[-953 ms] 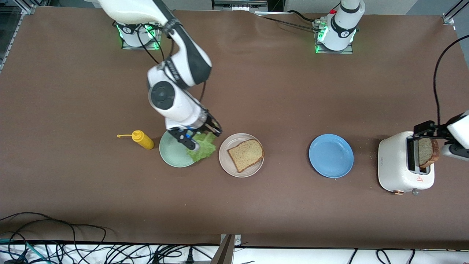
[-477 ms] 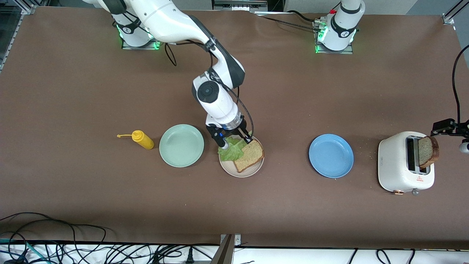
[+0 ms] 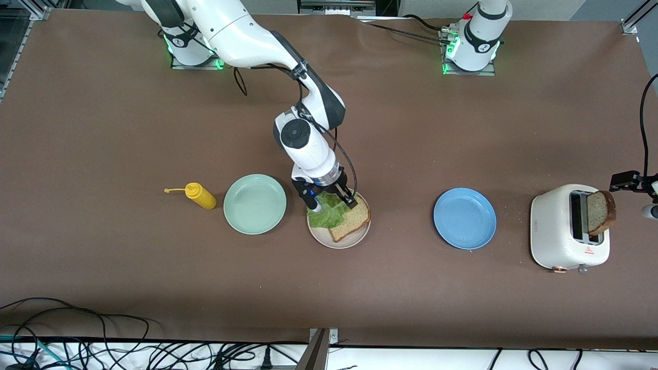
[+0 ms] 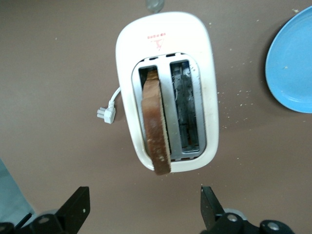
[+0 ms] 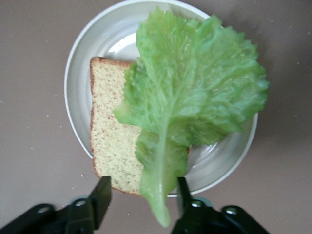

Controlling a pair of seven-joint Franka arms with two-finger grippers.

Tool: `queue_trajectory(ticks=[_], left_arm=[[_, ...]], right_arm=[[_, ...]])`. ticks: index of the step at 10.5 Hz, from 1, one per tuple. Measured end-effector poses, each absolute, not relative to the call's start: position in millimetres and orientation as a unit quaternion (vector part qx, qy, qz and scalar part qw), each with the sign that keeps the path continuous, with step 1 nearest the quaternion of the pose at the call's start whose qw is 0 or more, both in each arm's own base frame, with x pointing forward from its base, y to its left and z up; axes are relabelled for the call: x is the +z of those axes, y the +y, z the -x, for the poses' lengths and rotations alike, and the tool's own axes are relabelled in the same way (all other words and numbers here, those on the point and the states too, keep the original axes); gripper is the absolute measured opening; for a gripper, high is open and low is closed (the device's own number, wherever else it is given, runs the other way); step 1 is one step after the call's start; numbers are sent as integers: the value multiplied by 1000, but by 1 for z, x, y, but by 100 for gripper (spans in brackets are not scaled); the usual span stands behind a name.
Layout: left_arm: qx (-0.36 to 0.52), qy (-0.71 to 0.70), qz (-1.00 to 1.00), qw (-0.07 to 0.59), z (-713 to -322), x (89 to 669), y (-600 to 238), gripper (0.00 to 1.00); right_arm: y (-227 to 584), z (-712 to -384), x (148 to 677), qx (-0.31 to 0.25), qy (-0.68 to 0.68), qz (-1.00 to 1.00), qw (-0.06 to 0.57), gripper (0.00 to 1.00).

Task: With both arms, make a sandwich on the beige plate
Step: 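Carry the lettuce over the bread on the beige plate with the right gripper, then release the lettuce with the right gripper while the left gripper reaches the toaster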

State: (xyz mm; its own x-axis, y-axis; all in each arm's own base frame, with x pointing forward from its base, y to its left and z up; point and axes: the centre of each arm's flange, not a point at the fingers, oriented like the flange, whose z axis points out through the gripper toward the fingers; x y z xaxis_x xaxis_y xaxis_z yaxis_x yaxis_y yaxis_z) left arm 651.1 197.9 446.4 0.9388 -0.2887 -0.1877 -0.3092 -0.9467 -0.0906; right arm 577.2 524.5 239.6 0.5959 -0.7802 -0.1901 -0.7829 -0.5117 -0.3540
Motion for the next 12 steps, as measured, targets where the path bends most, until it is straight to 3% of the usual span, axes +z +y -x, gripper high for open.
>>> queue_trajectory(ticks=[2, 7, 12], left_arm=[[92, 151, 983, 56, -651, 438, 202, 100], [81, 164, 982, 49, -664, 416, 189, 100], [62, 161, 985, 26, -675, 390, 187, 96]], right_arm=[[523, -583, 254, -2, 449, 868, 211, 93], [478, -600, 325, 10, 427, 896, 119, 100], [387, -619, 388, 32, 292, 956, 22, 100]])
